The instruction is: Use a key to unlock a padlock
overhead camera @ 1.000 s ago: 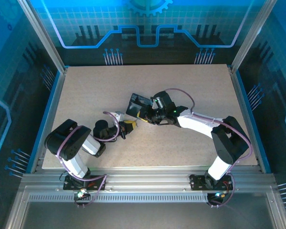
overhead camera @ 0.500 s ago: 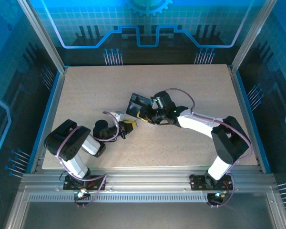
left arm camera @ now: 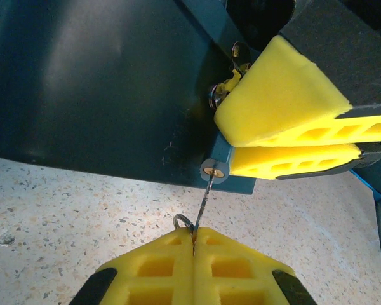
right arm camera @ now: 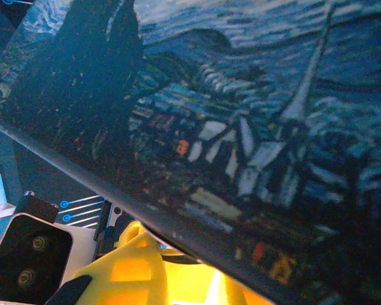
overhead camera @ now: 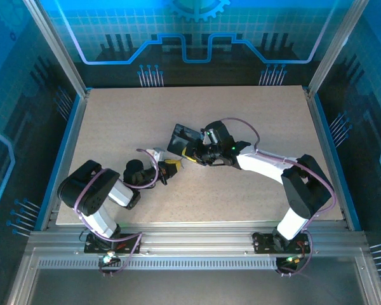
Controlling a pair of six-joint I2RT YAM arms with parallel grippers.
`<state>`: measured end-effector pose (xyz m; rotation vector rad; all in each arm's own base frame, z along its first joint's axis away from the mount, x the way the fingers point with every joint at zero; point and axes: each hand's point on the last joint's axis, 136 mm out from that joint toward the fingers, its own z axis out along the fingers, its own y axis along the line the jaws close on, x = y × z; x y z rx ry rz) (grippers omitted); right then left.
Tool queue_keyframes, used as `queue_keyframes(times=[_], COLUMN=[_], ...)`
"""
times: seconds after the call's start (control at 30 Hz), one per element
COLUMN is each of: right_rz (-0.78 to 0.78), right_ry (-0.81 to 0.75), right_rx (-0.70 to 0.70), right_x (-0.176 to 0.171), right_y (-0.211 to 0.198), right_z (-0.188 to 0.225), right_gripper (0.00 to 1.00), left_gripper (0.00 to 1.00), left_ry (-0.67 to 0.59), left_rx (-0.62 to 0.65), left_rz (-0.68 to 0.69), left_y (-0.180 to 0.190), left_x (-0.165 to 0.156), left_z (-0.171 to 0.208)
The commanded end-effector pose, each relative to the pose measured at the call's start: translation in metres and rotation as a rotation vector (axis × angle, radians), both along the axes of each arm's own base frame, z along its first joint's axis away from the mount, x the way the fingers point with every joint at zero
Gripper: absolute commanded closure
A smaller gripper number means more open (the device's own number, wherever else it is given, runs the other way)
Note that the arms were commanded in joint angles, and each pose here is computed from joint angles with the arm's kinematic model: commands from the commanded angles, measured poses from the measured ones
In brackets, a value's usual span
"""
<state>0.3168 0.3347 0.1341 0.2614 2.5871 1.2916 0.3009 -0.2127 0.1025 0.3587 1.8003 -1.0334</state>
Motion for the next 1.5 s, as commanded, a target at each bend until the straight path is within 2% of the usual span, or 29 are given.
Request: queue_keyframes(times=[0.0, 0.6, 0.83, 1.27, 1.47], right_rz=[0.014, 0.031, 0.038, 0.119, 0.129], right_ry=[-0.044, -0.017, -0.017, -0.01, -0.007], right_rx=[0.071, 0.047, 0.044, -0.077, -0.064], right_x=[0.003, -0.003, -0.005, -0.018, -0.02], right_y=[0.003, 0.005, 0.006, 0.0, 0.005], right_z=[0.021, 0.004, 0.004, -0.011, -0.01], right_gripper=[0.91, 0.91, 0.92, 0.93, 0.94], left_gripper=[1.0, 1.0, 1.0, 1.0, 1.0], left_ry=[-0.061, -0.087, -0.07, -0.124, -0.111], left_rx=[-0.003, -0.032, -0.009, 0.025, 0.013], left_rz=[0.013, -0.055, -0.035, -0.028, -0.054], left_y=[0.0, -0.017, -0.019, -0.014, -0.022], left_x=[0.006, 0.004, 0.006, 0.002, 0.002], left_z=[0.011, 0.024, 0.013, 0.017, 0.016])
